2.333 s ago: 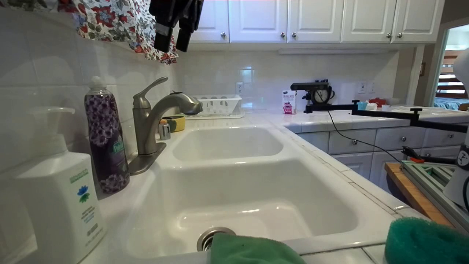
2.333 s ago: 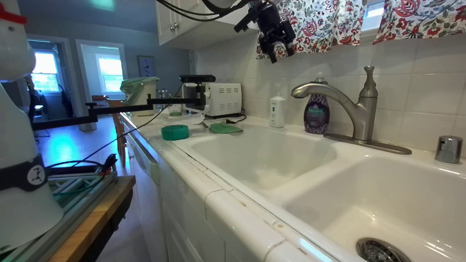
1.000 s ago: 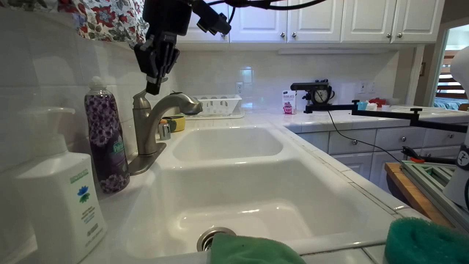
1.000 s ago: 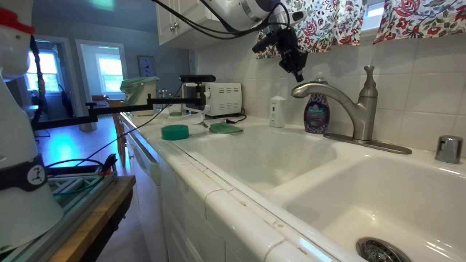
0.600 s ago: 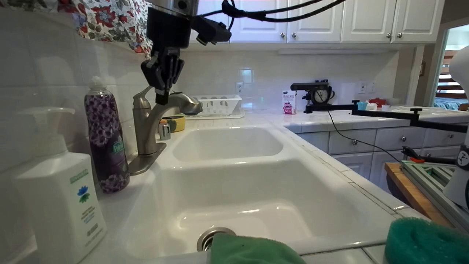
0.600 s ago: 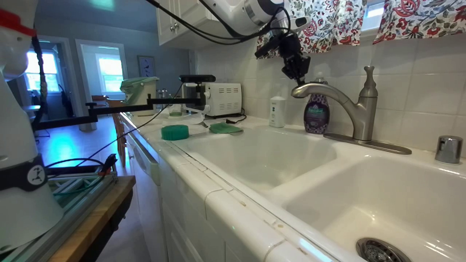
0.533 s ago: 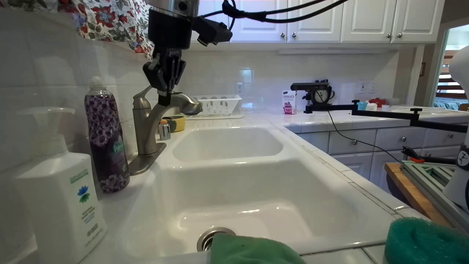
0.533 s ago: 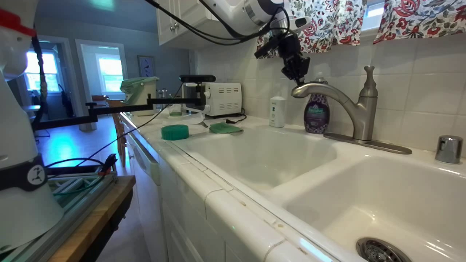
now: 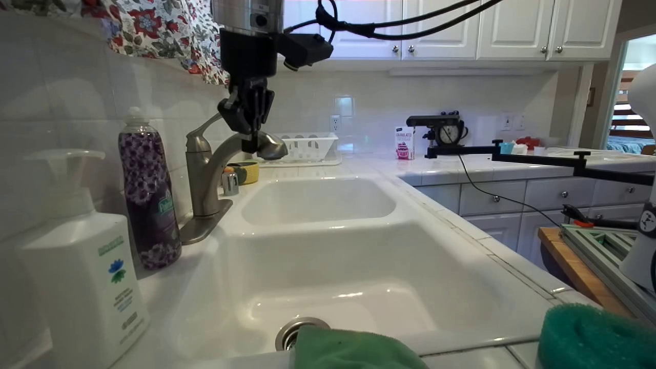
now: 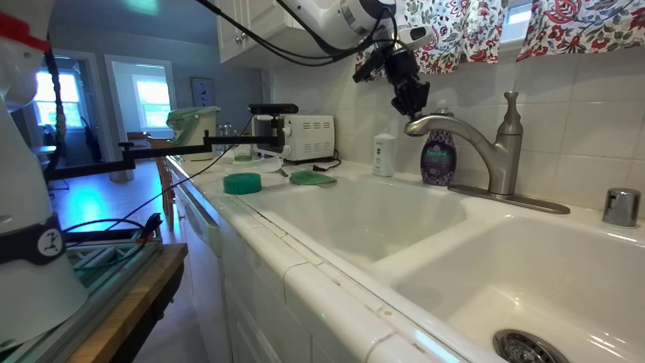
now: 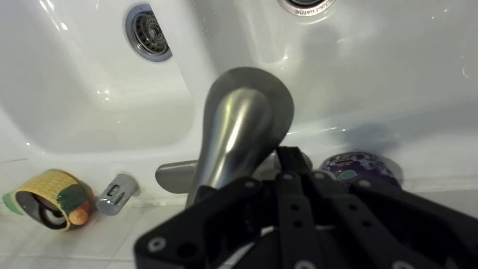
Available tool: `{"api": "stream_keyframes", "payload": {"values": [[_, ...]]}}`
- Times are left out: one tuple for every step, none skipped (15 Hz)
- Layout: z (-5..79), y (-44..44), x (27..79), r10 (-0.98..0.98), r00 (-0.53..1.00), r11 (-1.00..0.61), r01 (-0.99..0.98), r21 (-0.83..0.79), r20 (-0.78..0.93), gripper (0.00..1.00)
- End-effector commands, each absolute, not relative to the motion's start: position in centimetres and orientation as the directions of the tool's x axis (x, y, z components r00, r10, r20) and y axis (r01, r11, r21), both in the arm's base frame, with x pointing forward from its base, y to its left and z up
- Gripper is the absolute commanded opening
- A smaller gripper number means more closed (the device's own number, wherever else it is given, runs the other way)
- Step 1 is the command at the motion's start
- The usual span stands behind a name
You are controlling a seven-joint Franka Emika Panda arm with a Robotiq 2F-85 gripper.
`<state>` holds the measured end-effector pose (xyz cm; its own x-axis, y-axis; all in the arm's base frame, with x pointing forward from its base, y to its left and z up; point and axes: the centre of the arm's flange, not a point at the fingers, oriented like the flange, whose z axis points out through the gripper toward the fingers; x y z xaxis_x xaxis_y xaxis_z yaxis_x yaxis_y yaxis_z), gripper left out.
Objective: Push the faucet to the right.
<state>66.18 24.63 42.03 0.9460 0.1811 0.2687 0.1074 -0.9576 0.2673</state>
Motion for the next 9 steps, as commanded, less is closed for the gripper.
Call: {"api": "stream_keyframes", "payload": {"values": [[42.1, 23.7, 66.8, 0.14, 0.953, -0.953, 0.055, 0.299, 0.27, 0.0], [42.1, 23.3, 66.9, 0.131, 0.954, -0.953, 0.045, 0.301, 0.271, 0.0], [42.2, 22.9, 67.0, 0.122, 0.954, -0.952, 0.035, 0.303, 0.272, 0.0], [42.2, 22.5, 67.1, 0.115, 0.956, -0.952, 0.028, 0.303, 0.271, 0.0], [42.2, 22.1, 67.2, 0.108, 0.956, -0.952, 0.02, 0.306, 0.272, 0.0], [42.3, 21.7, 67.2, 0.098, 0.958, -0.952, 0.012, 0.306, 0.269, 0.0], [42.4, 21.3, 67.2, 0.088, 0.96, -0.951, 0.002, 0.308, 0.267, 0.0], [42.3, 20.9, 67.1, 0.079, 0.961, -0.95, -0.007, 0.312, 0.264, 0.0], [42.4, 20.6, 67.1, 0.071, 0.963, -0.949, -0.015, 0.316, 0.258, 0.0]]}}
